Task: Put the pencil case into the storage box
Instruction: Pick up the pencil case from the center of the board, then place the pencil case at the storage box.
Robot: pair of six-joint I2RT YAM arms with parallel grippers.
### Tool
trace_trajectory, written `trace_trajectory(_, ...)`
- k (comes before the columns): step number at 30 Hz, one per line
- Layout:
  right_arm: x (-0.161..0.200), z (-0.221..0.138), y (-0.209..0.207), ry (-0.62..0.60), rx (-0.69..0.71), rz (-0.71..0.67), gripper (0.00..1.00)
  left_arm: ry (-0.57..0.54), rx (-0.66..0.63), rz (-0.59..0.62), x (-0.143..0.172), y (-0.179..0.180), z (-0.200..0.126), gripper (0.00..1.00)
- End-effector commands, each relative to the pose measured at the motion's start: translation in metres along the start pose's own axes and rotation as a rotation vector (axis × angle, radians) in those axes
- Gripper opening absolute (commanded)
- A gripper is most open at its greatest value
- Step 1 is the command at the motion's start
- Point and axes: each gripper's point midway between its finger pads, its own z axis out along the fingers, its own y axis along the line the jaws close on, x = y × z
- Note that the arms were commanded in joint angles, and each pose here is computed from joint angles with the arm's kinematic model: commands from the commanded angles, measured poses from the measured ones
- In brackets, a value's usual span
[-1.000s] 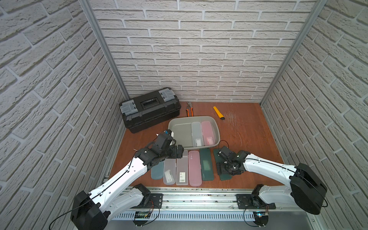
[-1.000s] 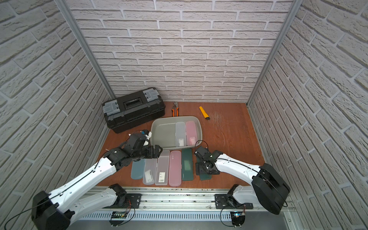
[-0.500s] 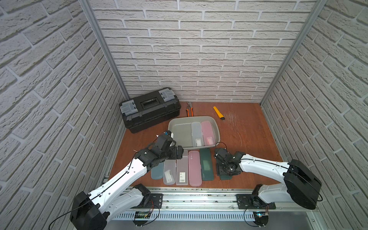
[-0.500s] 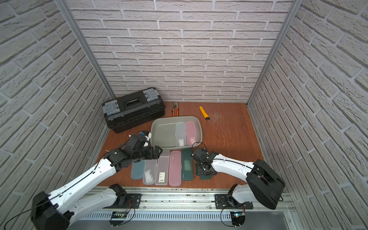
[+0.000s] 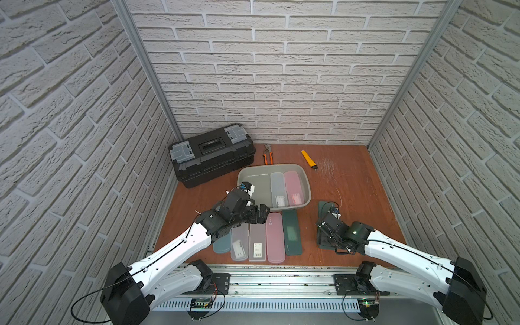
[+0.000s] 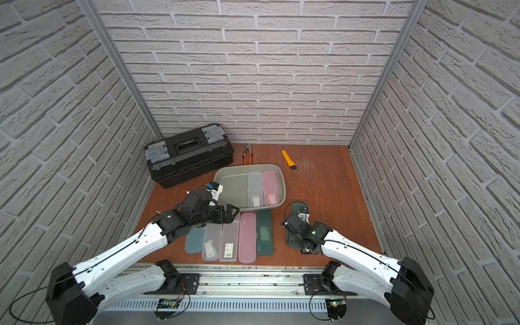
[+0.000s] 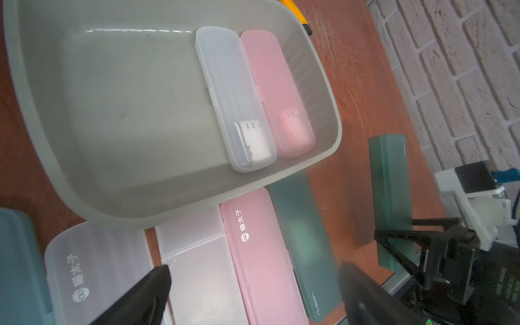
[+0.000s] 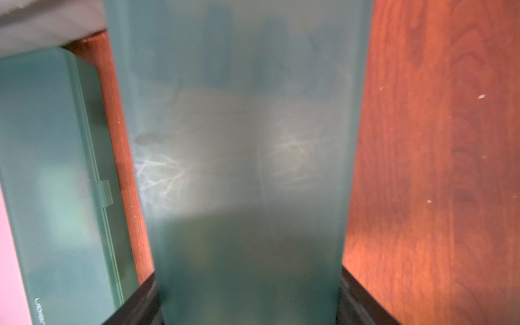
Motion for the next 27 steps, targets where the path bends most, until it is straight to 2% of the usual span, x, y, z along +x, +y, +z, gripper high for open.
trace_trajectory(1,-0.018,-0.018,0.007,-0.066,-0.025,0.003,0.62,-0.116,0.123,0.077,-0.037,-0.034,-0.012,0.99)
trace_trajectory(3,-0.027,-0.027,0.016,-0.080,-0.053,0.001,0.62,-0.131,0.153,0.134,-0.049,-0.043,-0.019,0.98)
trace_trajectory(6,-0.042,-0.045,0.033,-0.098,-0.109,-0.003,0.62,-0.132,0.212,0.154,-0.066,-0.052,-0.029,0.99)
trace_trajectory(10,-0.065,-0.064,0.054,-0.144,-0.163,-0.015,0.61,-0.119,0.354,0.094,-0.085,-0.052,-0.035,0.99)
trace_trajectory(14,-0.093,-0.080,0.078,-0.202,-0.186,-0.071,0.62,-0.085,0.408,0.054,-0.103,-0.033,-0.036,0.99)
trace_trajectory(19,-0.123,-0.091,0.133,-0.208,-0.263,-0.175,0.63,-0.021,0.433,0.161,-0.099,-0.027,-0.023,0.99)
trace_trajectory(22,-0.142,-0.089,0.162,-0.182,-0.241,-0.226,0.63,-0.030,0.385,0.134,-0.096,-0.008,-0.011,0.99)
trace_trajectory(25,-0.158,-0.078,0.190,-0.174,-0.236,-0.253,0.62,-0.054,0.391,0.123,-0.105,-0.003,-0.019,0.98)
trace_trajectory(27,-0.166,-0.066,0.212,-0.167,-0.266,-0.250,0.62,-0.073,0.304,0.127,-0.108,0.013,-0.021,0.98)
